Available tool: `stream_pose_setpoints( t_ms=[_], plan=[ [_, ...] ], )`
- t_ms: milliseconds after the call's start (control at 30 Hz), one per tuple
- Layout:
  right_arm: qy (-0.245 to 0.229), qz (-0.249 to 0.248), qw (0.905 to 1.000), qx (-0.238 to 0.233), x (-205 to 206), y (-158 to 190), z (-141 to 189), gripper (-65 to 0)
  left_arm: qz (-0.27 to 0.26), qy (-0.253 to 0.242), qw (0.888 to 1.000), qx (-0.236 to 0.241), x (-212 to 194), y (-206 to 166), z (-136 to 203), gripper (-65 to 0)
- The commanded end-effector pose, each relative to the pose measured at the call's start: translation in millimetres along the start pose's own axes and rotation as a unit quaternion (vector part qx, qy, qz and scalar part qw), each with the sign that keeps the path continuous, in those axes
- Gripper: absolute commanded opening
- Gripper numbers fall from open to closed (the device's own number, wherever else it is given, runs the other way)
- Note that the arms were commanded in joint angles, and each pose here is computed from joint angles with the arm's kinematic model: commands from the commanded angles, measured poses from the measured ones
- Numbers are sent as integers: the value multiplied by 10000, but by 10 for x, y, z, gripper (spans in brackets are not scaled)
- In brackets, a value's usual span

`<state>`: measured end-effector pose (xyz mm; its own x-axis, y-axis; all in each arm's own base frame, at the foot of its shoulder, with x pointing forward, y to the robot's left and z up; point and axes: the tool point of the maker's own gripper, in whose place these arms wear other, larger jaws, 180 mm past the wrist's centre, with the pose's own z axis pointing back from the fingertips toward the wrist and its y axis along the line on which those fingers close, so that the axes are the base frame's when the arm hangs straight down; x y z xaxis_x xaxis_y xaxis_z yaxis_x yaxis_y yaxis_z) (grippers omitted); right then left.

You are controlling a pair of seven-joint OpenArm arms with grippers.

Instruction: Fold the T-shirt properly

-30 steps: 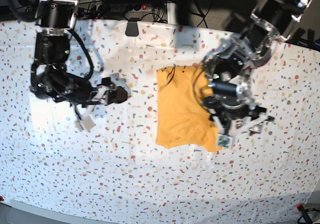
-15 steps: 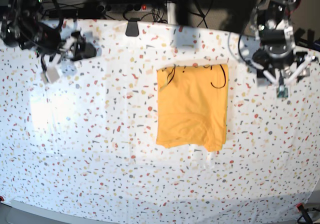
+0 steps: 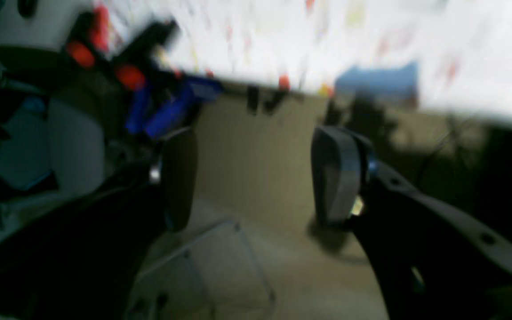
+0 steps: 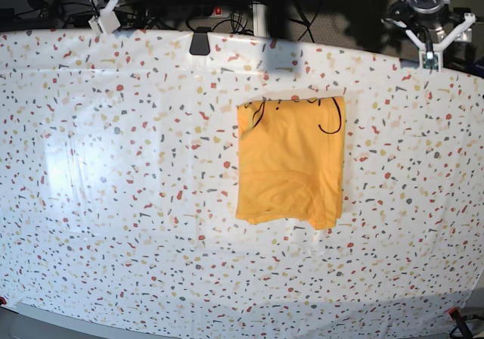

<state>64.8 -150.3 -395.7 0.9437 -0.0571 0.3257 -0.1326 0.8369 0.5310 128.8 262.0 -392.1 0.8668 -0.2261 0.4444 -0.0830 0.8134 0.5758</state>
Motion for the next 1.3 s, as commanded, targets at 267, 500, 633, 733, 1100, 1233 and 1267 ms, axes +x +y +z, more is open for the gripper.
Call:
stream_pose_setpoints(
  t_ms=[267, 500, 633, 733, 1100, 1233, 1267],
  plan=[
    [776, -126, 9964, -327, -715, -342, -460, -351, -617, 1633, 9846, -41, -1453, -435, -789, -259],
    [810, -158, 9955, -471, -1275, -656, -1110, -351, -538, 1473, 9875, -160, -1722, -674, -1186, -259],
    [1013, 104, 9934, -531, -1453, -834, -1384, -351, -675, 1496, 9806, -1073, -1831, -979, -1184, -260],
    [1126, 186, 9923, -489, -1441, -894, -1530, -351, -686, 1414, 9541, -2551, -1927, -1488, -961, -260],
    [1535, 1418, 9752, -728, -1322, -1021, -1685, -351, -582, 1710, 9033, -3890, -2149, -2061, -468, -259],
    [1519, 1853, 9609, -1390, -1252, -1247, -1659, -351, -550, 1699, 9023, -3924, -2135, -2115, -438, -259],
    [1449, 1834, 9620, -1413, -1216, -1253, -1667, -351, -542, 1698, 9020, -3932, -2132, -2128, -430, -259]
  ],
)
